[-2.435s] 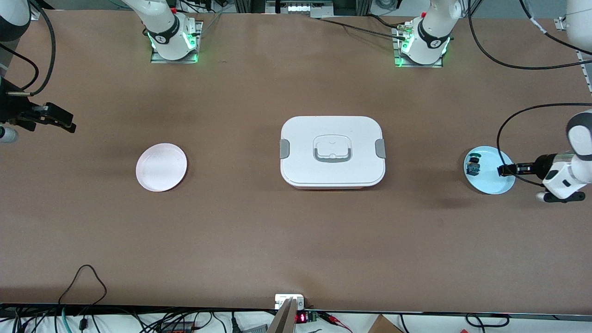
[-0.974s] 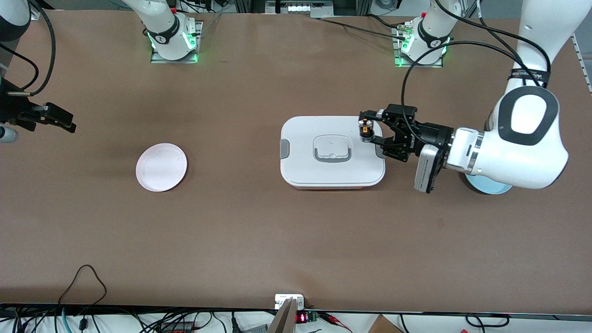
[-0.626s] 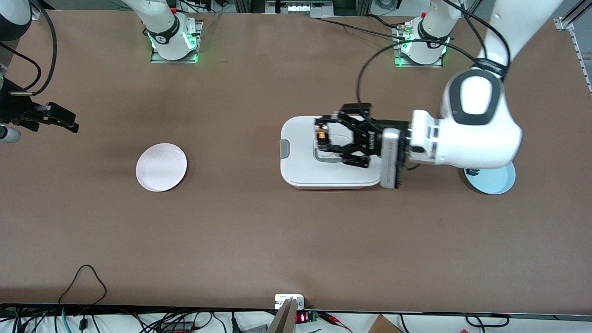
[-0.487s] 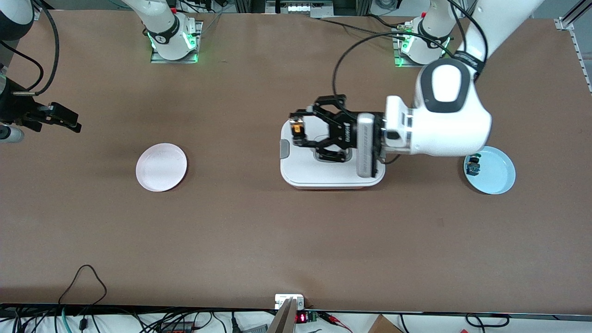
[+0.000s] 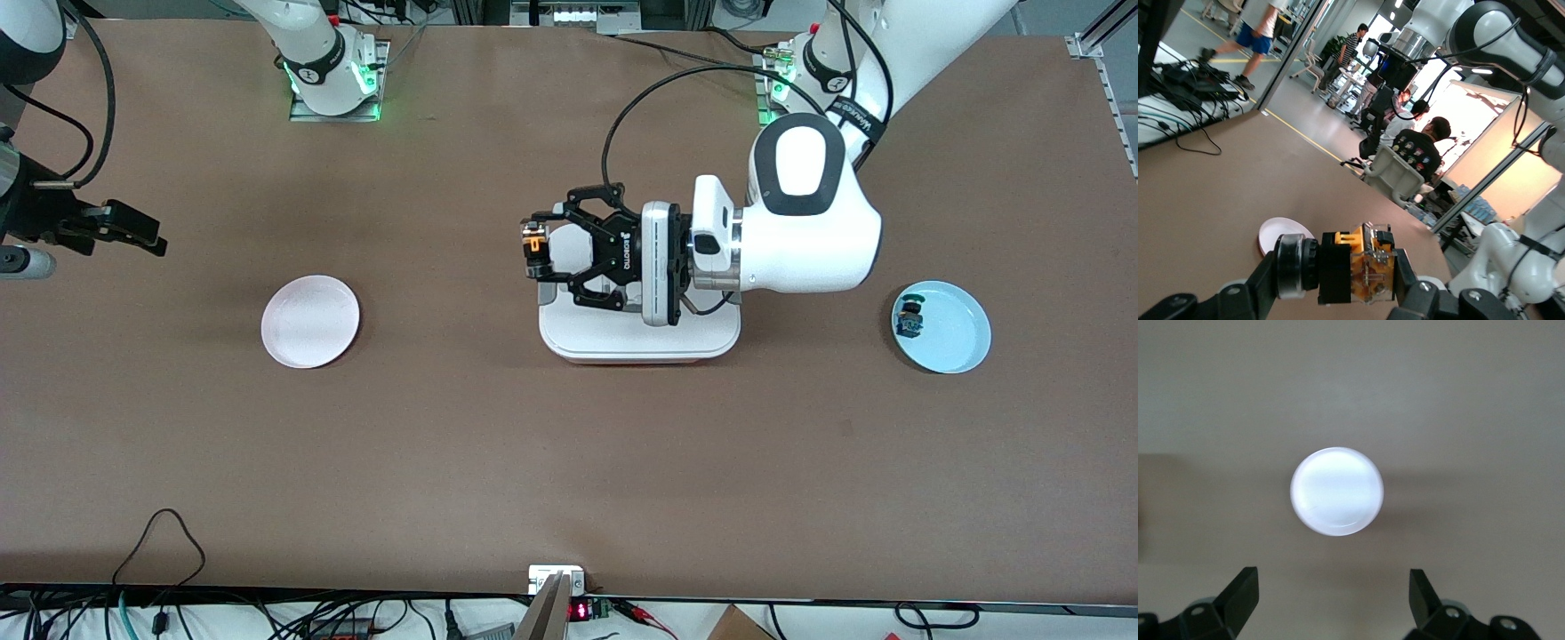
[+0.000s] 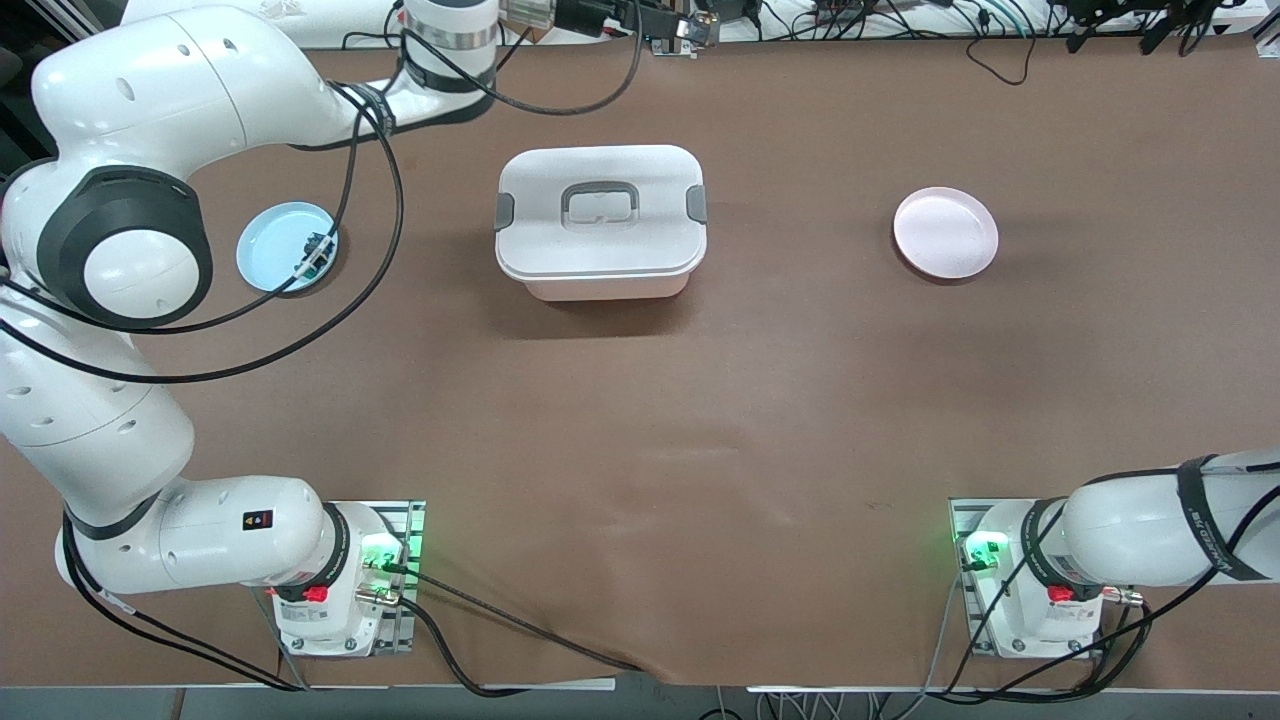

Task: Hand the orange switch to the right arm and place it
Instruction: 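Hold the switch still while the right gripper reaches toward it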

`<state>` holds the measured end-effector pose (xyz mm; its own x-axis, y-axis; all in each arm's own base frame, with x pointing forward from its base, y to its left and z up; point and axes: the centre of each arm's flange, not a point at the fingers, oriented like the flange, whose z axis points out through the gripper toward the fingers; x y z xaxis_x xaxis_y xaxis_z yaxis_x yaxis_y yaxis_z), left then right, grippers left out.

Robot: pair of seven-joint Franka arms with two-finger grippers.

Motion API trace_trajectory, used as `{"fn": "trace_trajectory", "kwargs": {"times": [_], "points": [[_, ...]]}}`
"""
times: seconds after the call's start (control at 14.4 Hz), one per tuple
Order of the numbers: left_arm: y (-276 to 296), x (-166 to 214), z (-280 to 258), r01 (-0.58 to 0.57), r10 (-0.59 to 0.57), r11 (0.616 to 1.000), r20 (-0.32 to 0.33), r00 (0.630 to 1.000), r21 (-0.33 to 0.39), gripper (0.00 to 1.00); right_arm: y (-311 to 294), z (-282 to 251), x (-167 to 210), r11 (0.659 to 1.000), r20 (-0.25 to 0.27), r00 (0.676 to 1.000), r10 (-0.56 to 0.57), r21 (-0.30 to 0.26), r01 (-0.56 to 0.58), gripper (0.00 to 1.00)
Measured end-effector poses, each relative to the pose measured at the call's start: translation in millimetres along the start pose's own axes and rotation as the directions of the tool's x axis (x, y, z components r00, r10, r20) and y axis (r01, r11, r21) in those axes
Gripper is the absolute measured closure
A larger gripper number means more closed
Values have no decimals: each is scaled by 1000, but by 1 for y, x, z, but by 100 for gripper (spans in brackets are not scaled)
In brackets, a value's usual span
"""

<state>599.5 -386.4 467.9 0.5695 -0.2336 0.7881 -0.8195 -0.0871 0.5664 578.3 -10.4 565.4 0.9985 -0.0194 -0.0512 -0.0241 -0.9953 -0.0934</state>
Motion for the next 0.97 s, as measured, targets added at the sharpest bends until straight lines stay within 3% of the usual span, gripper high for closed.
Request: {"fn": "trace_trajectory", "kwargs": {"times": [0.21, 0.49, 0.77, 0.97], "points": [[9, -9, 20, -37, 37, 999, 6, 999, 13, 28, -17, 3, -3, 985, 31, 999, 6, 170, -11, 0], [13, -14, 29, -53, 53, 999, 18, 998, 1, 28, -41, 15, 0, 908, 98, 995, 7, 416, -47, 0], [14, -18, 33, -54, 54, 999, 25, 998, -4, 28, -68, 32, 10, 747, 195, 981, -2, 653, -129, 0], [14, -18, 33, -58, 58, 998, 26, 998, -4, 28, -82, 43, 23, 604, 294, 955, 39, 754, -257, 0]]}}
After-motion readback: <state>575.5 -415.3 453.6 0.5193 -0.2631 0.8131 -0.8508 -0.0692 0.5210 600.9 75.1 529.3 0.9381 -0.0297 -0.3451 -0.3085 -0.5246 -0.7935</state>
